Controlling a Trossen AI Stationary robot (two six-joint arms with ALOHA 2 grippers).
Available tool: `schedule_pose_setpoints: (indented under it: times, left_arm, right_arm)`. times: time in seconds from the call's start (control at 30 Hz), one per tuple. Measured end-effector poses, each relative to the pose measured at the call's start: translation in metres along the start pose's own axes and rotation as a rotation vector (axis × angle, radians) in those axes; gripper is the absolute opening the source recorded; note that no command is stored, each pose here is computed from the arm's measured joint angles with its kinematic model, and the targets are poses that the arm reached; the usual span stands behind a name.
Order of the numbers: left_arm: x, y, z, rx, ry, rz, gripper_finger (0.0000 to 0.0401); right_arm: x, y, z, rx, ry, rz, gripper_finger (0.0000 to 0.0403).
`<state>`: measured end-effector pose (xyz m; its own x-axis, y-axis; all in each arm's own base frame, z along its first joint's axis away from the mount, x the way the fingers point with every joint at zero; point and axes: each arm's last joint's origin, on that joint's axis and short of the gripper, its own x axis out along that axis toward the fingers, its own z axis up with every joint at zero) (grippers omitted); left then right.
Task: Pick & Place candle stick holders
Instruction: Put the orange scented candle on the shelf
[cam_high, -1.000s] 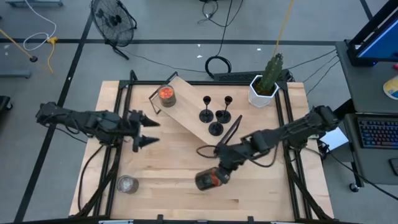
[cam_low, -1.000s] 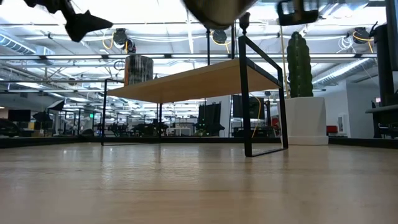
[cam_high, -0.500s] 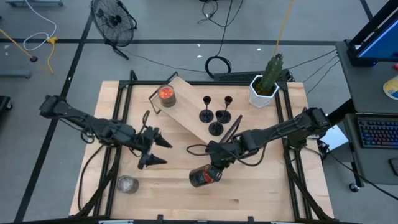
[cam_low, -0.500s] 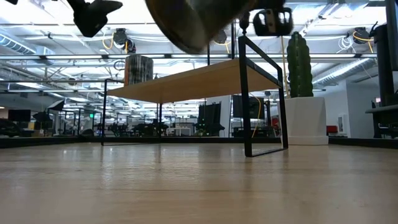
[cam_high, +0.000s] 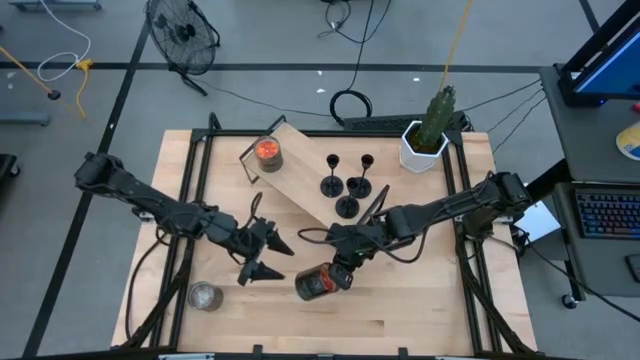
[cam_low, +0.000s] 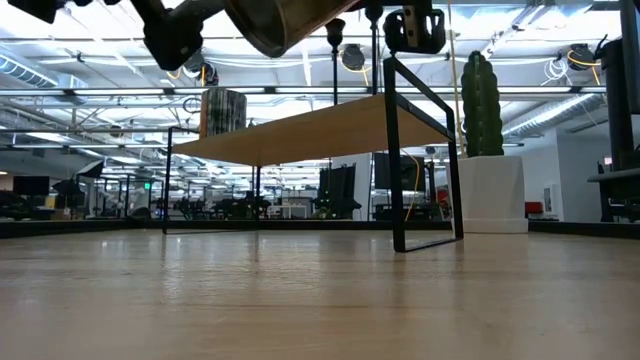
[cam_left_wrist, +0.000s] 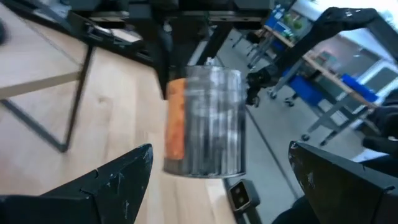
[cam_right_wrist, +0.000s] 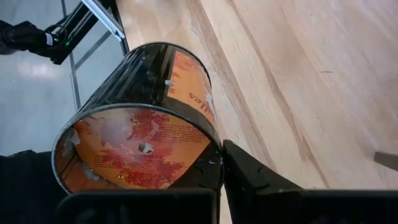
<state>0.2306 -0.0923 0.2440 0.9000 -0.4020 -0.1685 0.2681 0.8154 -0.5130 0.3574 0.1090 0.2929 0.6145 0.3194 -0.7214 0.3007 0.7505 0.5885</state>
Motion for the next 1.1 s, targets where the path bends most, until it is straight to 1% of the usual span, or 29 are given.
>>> schedule_pose_setpoints:
  times: [0.1, 0.23, 0.37, 0.47, 0.7, 0.9, 1.1]
  left_arm:
    - [0.008, 0.001, -0.003, -0.028, -0.014, -0.024, 0.0379]
    - [0.018, 0.005, -0.007, -0.076, -0.011, -0.030, 0.0379]
    - [0.033, 0.004, -0.004, -0.109, 0.010, -0.034, 0.0384]
    - [0.047, 0.002, 0.001, -0.107, 0.034, -0.034, 0.0397]
    - [0.076, 0.001, 0.012, -0.113, 0.161, -0.021, 0.0393]
    - [0.097, 0.004, 0.020, -0.127, 0.212, -0.028, 0.0393]
    - [0.110, 0.004, 0.021, -0.134, 0.233, -0.048, 0.0393]
  right_arm:
    - [0.000, -0.001, 0.001, -0.006, 0.000, -0.003, 0.0000]
    - [0.000, -0.001, 0.001, -0.022, 0.000, -0.004, 0.0000]
    - [0.000, -0.001, 0.001, -0.045, 0.001, -0.003, 0.0000]
    - [0.000, -0.001, 0.001, -0.056, 0.000, -0.003, 0.0000]
    - [0.000, -0.001, 0.000, -0.081, 0.019, 0.016, 0.0000]
    - [0.000, 0.000, 0.000, -0.103, 0.026, 0.020, 0.0000]
    - [0.000, 0.000, 0.000, -0.111, 0.024, 0.023, 0.0000]
